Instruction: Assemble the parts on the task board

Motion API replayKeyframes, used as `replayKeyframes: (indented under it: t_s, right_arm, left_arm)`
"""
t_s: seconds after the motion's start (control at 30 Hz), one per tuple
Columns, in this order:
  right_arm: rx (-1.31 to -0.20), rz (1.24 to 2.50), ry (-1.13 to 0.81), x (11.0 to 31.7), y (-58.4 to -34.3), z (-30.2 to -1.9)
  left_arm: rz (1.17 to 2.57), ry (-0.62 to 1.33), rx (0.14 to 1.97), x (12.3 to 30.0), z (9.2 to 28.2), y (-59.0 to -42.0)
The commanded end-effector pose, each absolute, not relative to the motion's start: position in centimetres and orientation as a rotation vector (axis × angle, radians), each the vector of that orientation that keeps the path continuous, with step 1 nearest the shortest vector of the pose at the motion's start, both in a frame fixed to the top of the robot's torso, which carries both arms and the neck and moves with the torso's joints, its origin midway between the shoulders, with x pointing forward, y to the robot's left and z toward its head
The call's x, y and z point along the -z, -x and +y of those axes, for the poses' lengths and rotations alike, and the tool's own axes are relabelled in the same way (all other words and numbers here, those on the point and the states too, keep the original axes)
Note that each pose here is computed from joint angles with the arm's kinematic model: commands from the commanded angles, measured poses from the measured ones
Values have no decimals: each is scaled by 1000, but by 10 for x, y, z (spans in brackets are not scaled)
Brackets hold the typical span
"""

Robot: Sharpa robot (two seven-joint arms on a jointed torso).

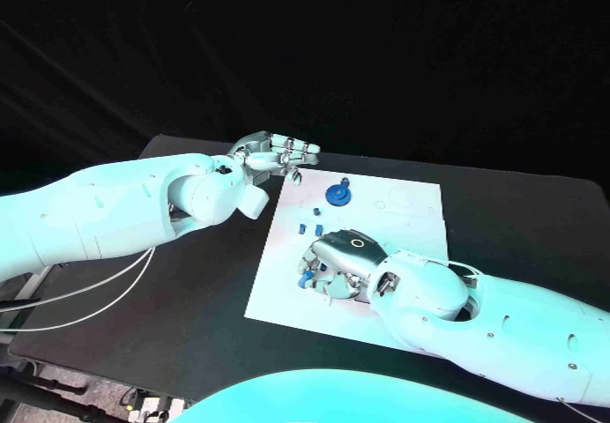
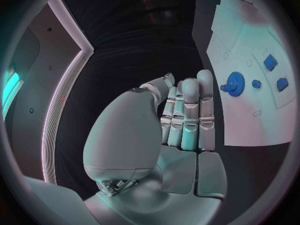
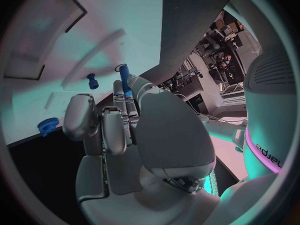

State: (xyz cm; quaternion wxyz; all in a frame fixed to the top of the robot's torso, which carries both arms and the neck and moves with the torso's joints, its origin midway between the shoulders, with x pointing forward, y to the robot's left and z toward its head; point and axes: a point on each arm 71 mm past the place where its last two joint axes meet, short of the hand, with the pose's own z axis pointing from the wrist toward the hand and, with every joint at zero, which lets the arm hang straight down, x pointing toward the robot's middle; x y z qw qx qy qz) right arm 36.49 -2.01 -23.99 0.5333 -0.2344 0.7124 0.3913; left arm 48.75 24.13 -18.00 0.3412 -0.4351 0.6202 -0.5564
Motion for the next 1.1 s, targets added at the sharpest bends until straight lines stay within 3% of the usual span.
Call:
replayKeyframes:
  t_s: [0.03,1.1]
  right_arm:
    - [-881,1691,581,241,-365,-20]
    - [-861,1721,632,244,-363,-14]
  left_arm:
    - [1623,1120,1469,179,239,-487]
    - [1621,1120,1467,179,239,-487]
